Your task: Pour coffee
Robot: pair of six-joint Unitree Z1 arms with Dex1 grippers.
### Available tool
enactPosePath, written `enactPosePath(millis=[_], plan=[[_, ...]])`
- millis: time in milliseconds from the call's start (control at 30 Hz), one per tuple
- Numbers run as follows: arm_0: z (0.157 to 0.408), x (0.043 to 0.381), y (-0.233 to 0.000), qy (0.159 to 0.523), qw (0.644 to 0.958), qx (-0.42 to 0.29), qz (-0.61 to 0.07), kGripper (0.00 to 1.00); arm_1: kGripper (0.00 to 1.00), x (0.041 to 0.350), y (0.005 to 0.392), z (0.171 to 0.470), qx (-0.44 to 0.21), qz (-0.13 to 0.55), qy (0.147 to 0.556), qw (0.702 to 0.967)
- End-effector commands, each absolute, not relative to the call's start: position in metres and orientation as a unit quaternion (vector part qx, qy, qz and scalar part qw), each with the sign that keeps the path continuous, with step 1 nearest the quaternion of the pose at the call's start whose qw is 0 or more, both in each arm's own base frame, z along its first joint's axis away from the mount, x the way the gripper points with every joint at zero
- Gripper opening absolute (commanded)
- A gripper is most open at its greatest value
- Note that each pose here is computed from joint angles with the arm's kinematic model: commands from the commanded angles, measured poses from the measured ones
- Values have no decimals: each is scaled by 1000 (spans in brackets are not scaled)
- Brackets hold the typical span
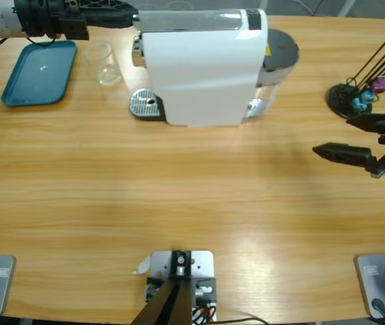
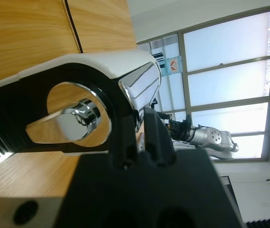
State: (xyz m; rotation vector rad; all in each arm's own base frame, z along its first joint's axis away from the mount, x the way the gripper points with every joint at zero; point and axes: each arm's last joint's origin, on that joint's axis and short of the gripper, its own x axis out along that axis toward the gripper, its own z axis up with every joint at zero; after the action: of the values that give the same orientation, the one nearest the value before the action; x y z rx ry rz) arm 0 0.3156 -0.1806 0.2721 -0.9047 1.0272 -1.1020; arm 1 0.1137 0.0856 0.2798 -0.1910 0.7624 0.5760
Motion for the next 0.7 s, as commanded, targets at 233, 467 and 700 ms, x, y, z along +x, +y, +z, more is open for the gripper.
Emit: enactPosePath(millis=[233,467,700], plan=[[337,300,-176,392,639,-390,-534,0,853,112,85,274,-98,268,379,880],[339,299,-176,386,643,-386,-537,0,853,112,85,274,-98,268,379,880],[370,260,-155,311,750,-319,-489,0,853,112,85,274,-98,268,379,880]])
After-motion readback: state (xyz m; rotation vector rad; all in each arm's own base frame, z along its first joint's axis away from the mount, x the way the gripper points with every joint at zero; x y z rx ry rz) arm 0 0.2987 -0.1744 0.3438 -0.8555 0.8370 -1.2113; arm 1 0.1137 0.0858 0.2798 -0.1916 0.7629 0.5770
